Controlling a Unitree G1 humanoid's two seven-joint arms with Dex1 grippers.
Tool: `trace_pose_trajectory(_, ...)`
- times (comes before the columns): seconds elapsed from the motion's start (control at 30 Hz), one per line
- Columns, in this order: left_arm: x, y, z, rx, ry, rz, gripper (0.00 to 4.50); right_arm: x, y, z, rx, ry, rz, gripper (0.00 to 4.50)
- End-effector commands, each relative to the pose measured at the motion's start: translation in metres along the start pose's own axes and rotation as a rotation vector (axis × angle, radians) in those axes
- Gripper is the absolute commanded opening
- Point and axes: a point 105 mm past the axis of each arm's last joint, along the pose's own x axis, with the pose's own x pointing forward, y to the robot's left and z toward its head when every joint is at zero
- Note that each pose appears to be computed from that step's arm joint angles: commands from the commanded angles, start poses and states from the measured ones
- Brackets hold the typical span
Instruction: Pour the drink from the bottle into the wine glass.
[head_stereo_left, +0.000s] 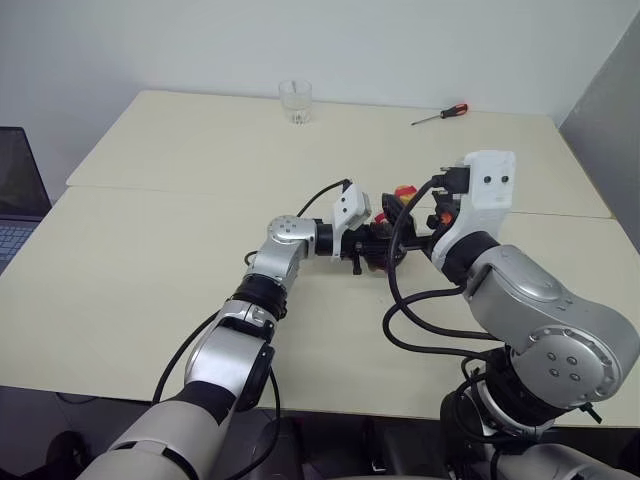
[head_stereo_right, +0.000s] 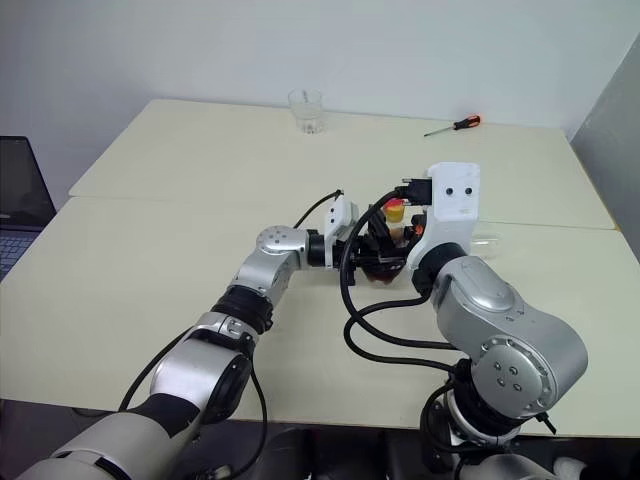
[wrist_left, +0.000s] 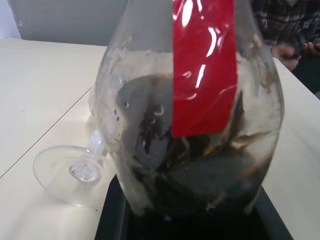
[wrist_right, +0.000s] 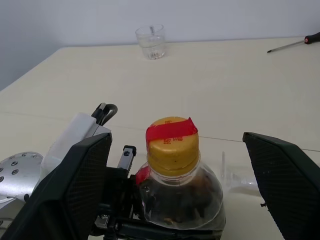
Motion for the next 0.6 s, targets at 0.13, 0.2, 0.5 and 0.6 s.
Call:
trace_pose_trajectory(0.13, 0.0031, -0.0004, 0.0148, 0.062, -0.039, -0.002, 0.9, -0.0005, 0.004, 0.0079, -0.023, -0.025, 0.021, 4.5)
trace_pose_trajectory(0.2, 0.0027, -0.0003, 0.0146, 0.061, -0.039, 0.0, 0.9, 0.0003, 0.0053, 0.0074, -0.021, -0.02, 0.028, 4.5)
trace_pose_trajectory(0.5, 0.0016, -0.0005, 0.0139, 0.064, -0.039, 0.009, 0.9, 0.0046, 0.0085, 0.0029, -0.031, 0.011, 0.058, 3.65)
trace_pose_trajectory(0.6, 0.0002, 0.0005, 0.0133, 0.066, -0.034, 0.015, 0.9, 0.0057, 0.0064, 0.0004, -0.041, 0.026, 0.06, 2.94)
